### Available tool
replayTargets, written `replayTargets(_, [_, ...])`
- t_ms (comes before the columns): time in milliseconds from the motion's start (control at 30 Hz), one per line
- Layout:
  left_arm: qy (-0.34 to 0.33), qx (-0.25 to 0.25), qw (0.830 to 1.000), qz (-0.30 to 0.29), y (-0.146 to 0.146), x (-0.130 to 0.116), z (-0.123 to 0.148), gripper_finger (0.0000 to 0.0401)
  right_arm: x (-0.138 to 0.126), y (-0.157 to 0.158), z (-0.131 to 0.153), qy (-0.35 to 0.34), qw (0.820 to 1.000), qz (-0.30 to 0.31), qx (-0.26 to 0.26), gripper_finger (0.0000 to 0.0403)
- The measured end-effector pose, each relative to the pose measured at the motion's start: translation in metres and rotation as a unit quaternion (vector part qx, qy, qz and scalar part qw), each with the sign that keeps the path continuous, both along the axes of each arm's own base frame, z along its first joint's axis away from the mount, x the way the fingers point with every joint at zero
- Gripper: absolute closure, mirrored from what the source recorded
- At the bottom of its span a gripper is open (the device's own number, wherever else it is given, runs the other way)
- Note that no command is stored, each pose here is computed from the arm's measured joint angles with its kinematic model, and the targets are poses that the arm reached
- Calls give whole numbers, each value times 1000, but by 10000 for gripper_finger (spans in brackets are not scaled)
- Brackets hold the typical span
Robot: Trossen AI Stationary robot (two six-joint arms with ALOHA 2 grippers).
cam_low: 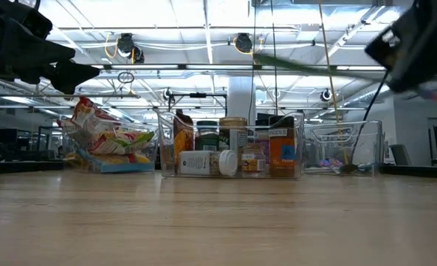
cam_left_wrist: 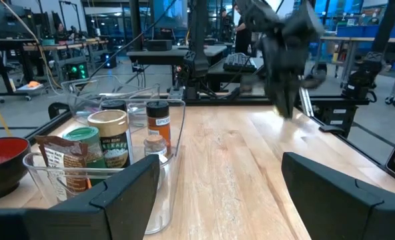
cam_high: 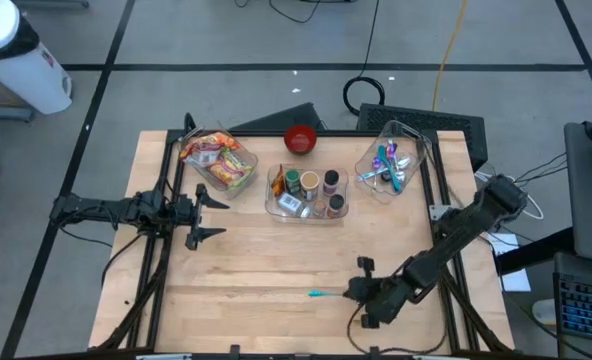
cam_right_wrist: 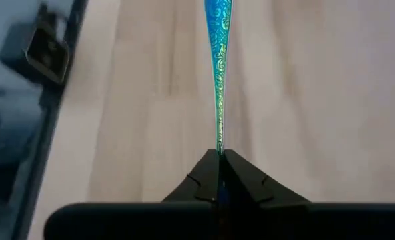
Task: Pick & Place Food Item
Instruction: Put the violet spoon into the right transparent bin
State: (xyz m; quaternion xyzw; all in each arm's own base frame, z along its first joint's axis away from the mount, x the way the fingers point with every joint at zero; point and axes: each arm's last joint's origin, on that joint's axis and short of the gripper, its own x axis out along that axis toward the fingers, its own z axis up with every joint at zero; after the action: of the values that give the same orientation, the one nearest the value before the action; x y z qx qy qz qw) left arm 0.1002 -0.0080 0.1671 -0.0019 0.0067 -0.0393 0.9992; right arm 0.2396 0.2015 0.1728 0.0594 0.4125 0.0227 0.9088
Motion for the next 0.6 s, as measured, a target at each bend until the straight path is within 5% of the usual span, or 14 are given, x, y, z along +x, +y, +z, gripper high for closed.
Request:
replayTargets(300, [1,0,1000,0,0,0,0,77,-15,-39,73,-145,983,-104,-37,402])
replayTargets(600, [1,0,1000,0,0,0,0,77,-35,-117,102,-180,940,-277,-87,402])
